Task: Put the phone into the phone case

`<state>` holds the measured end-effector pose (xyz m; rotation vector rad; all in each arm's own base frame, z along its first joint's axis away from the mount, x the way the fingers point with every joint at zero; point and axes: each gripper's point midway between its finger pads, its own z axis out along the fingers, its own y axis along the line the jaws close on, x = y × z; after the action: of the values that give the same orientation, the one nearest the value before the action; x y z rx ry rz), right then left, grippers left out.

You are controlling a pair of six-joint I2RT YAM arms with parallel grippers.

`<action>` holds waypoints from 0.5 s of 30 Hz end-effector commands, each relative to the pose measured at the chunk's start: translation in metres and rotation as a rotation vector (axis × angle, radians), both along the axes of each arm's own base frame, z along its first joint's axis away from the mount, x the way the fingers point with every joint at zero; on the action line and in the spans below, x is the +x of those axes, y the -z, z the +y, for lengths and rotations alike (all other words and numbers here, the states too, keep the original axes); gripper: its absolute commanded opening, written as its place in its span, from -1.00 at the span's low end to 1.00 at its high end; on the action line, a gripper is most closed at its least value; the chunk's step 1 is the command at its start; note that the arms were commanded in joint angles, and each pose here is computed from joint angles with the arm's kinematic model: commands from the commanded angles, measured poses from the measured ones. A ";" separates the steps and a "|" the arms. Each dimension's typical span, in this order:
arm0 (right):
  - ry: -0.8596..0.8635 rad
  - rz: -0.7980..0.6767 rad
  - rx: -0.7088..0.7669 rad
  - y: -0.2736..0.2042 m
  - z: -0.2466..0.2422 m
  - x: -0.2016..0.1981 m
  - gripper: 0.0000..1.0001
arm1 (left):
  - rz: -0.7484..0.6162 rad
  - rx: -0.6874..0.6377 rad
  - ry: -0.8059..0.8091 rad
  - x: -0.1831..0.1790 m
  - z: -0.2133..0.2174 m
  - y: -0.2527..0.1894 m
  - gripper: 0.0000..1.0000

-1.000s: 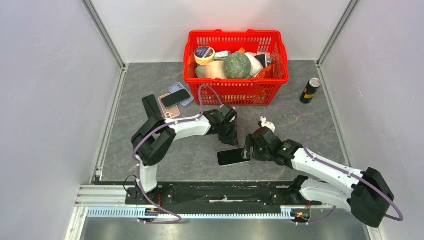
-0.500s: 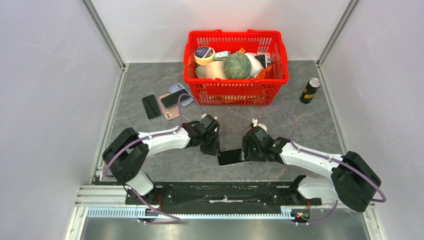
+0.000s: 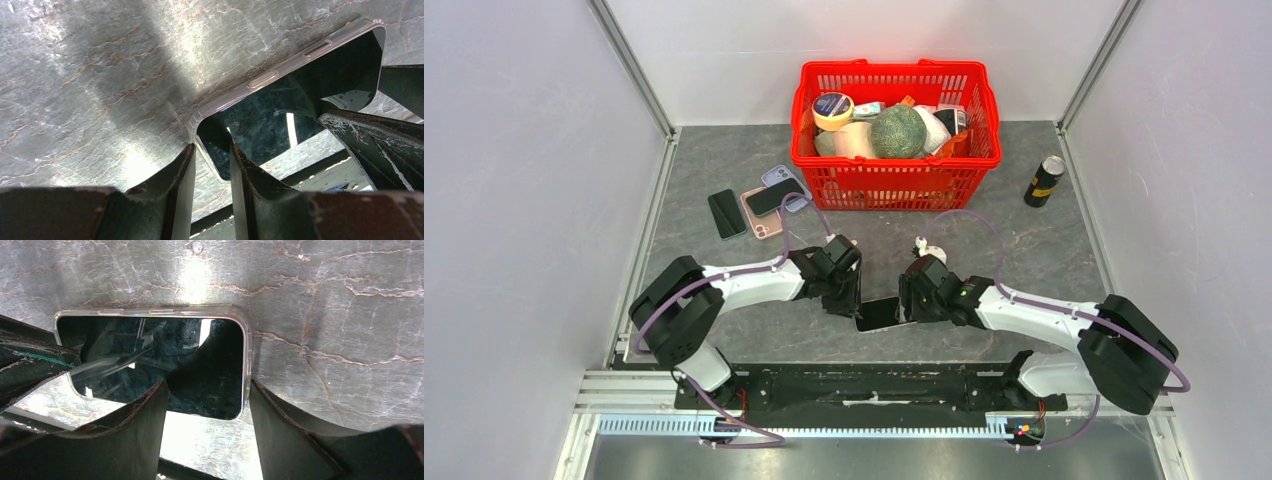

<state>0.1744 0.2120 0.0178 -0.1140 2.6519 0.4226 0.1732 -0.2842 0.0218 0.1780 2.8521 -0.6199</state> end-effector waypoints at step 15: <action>-0.201 0.135 -0.055 0.041 0.056 -0.067 0.24 | -0.071 0.260 -0.015 0.017 0.029 0.020 -0.30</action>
<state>0.1741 0.2464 0.0188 -0.1751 2.5849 0.3278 0.1737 -0.2565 0.0201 0.1762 2.9128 -0.3363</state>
